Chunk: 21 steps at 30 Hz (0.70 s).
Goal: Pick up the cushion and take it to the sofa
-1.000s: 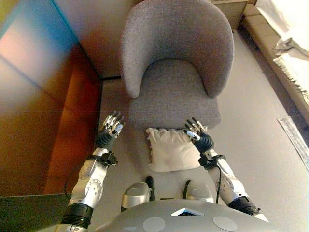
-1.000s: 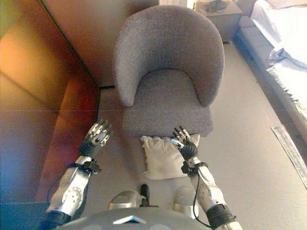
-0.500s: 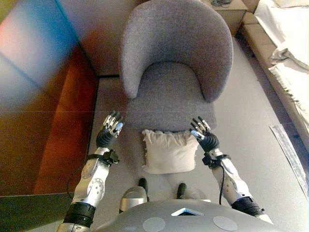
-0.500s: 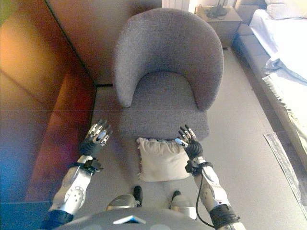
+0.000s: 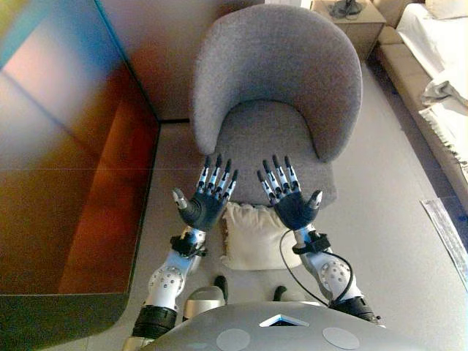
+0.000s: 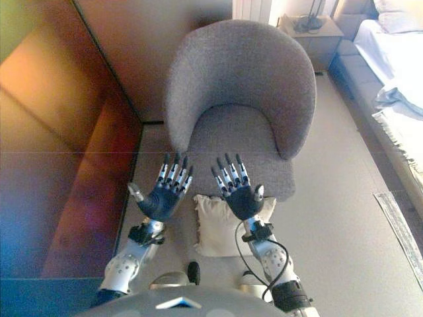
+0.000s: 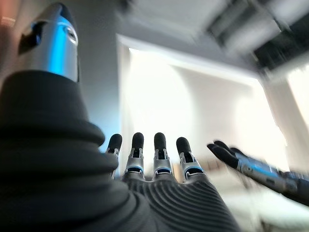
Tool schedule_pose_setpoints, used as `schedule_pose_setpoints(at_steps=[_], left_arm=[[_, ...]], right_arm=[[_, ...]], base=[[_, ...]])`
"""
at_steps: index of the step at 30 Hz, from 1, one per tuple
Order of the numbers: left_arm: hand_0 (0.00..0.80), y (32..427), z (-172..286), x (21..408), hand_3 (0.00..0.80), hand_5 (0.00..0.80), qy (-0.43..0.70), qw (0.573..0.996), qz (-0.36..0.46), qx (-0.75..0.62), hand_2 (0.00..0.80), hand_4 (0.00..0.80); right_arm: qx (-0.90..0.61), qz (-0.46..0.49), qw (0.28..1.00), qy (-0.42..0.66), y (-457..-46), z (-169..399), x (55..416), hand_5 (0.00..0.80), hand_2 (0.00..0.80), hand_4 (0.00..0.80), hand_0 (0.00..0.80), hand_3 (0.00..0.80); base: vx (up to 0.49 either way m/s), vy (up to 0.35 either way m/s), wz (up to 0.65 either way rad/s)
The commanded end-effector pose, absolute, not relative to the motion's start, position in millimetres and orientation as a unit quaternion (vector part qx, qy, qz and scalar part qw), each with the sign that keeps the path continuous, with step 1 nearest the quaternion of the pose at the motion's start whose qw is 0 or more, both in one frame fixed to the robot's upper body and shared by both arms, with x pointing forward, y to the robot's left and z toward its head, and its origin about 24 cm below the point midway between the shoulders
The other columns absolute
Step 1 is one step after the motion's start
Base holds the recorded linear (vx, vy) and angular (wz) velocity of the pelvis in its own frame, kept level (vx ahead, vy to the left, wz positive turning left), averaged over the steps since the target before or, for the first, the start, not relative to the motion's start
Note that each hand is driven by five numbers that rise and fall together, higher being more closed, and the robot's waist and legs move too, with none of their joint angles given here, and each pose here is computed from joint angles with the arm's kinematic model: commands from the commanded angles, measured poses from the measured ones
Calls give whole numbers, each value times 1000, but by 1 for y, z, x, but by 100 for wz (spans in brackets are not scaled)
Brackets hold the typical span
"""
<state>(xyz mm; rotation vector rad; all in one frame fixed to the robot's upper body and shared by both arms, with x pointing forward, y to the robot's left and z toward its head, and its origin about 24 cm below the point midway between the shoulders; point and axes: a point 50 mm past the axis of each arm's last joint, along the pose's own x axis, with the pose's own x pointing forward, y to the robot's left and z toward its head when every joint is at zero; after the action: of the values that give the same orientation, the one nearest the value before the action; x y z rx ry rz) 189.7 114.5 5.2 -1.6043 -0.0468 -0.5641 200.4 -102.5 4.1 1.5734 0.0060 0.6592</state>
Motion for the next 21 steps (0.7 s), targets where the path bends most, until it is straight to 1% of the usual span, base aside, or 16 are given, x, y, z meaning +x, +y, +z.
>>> schedule_pose_setpoints(at_steps=[1, 12, 14, 15, 16, 17, 18, 19, 21], left_arm=[[0, 118, 11, 190, 0, 0, -47, 654, -269, -706, 0, 0], [0, 126, 14, 190, 0, 0, -41, 666, -266, -696, 0, 0], [0, 128, 13, 192, 0, 0, -28, 686, -257, -681, 0, 0], [0, 131, 9, 193, 0, 0, -14, 713, -241, -658, 0, 0], [0, 137, 5, 194, 0, 0, -2, 755, -217, -619, 0, 0], [0, 144, 2, 195, 0, 0, 7, 788, -194, -585, 0, 0], [0, 150, 0, 196, 0, 0, 14, 813, -173, -556, 0, 0], [0, 164, -2, 198, 0, 0, 24, 862, -132, -488, 0, 0], [0, 187, -4, 200, 0, 0, 43, 929, -54, -365, 0, 0]], right_arm=[[702, 331, 629, -46, -96, 19, 203, 0, 0, 0, 0, 0], [691, 325, 645, -30, -101, 13, 198, 0, 0, 0, 0, 0], [681, 322, 658, -24, -101, 12, 198, 0, 0, 0, 0, 0], [660, 314, 682, -16, -102, 10, 199, 0, 0, 0, 0, 0], [623, 295, 725, -3, -106, 5, 200, 0, 0, 0, 0, 0], [584, 273, 764, 9, -111, 2, 202, 0, 0, 0, 0, 0], [548, 254, 797, 18, -116, -1, 204, 0, 0, 0, 0, 0], [475, 216, 853, 36, -128, -6, 207, 0, 0, 0, 0, 0], [380, 180, 906, 52, -144, -9, 208, 0, 0, 0, 0, 0]], base=[[0, 0, 0], [0, 0, 0], [0, 0, 0], [0, 0, 0], [0, 0, 0], [0, 0, 0], [0, 0, 0], [0, 0, 0], [0, 0, 0]])
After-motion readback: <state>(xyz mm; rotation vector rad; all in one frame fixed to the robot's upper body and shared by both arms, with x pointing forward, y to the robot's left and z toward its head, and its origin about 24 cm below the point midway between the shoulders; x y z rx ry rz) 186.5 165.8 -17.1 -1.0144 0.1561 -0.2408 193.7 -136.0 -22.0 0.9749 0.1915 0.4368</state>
